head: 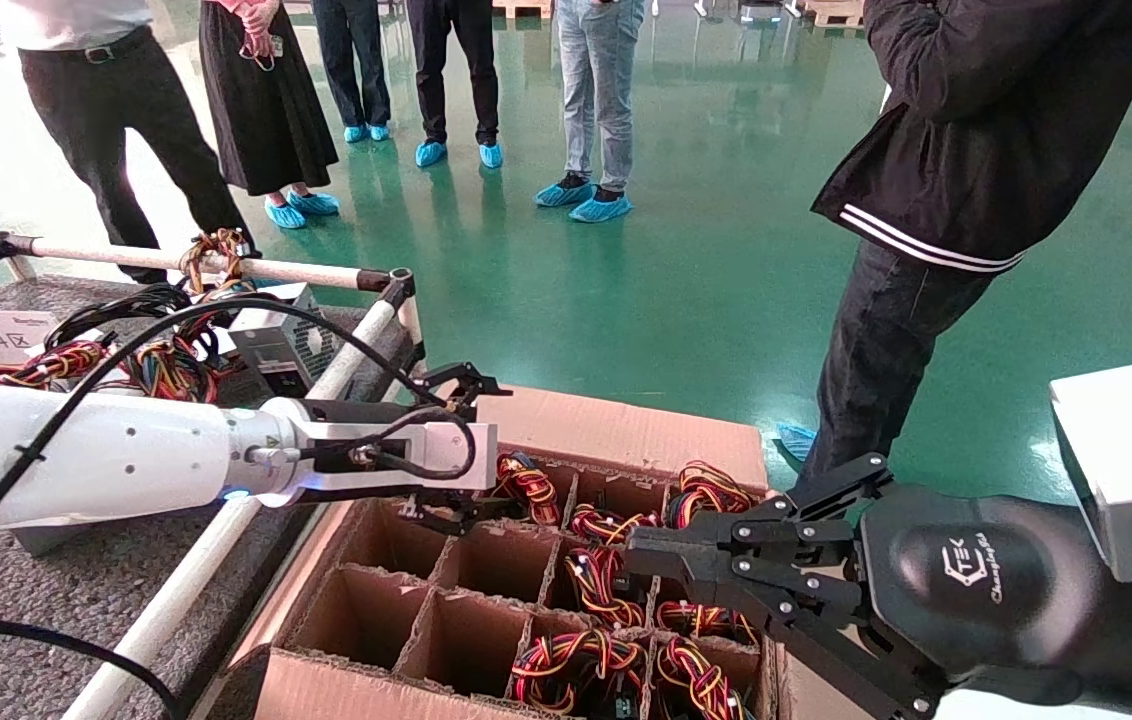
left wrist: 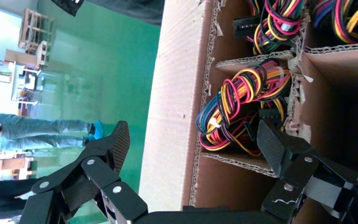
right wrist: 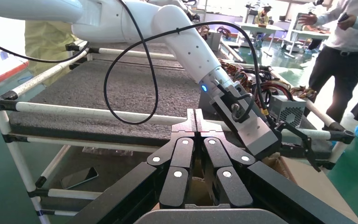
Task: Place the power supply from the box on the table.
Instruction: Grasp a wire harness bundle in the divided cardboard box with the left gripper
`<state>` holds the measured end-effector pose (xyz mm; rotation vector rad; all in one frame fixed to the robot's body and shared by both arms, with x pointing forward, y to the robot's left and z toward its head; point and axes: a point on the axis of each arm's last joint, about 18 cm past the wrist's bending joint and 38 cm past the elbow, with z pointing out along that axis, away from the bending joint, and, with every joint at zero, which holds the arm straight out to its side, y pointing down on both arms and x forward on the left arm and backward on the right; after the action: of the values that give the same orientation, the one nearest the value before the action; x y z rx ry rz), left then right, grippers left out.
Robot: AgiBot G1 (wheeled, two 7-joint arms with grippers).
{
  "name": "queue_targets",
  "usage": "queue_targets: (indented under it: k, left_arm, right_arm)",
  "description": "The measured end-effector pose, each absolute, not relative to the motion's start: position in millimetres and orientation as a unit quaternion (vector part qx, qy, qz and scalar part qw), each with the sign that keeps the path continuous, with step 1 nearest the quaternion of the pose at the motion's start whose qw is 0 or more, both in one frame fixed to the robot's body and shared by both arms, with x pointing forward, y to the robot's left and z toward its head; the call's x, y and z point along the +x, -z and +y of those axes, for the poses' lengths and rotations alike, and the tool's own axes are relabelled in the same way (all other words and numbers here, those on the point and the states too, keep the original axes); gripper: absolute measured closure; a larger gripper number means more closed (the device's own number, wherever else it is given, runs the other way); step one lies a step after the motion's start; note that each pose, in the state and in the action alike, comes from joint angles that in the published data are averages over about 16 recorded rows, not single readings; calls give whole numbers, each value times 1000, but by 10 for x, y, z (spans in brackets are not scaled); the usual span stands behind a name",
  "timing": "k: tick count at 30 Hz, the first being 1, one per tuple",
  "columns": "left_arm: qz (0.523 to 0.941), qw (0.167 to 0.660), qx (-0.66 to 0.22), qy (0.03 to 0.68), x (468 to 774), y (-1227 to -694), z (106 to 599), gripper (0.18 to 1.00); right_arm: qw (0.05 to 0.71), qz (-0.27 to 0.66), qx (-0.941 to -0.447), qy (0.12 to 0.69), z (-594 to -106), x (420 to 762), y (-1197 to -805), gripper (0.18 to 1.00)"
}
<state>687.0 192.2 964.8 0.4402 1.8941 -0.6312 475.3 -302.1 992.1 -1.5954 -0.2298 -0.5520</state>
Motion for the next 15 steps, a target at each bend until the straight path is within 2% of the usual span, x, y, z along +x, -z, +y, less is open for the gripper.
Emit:
queue_targets:
  k: [15]
  left_arm:
    - [787,528,186,260,6951,-9707,1831,187]
  right_arm:
    - [659,-102,-705,244,-3021,4753,-9921,986]
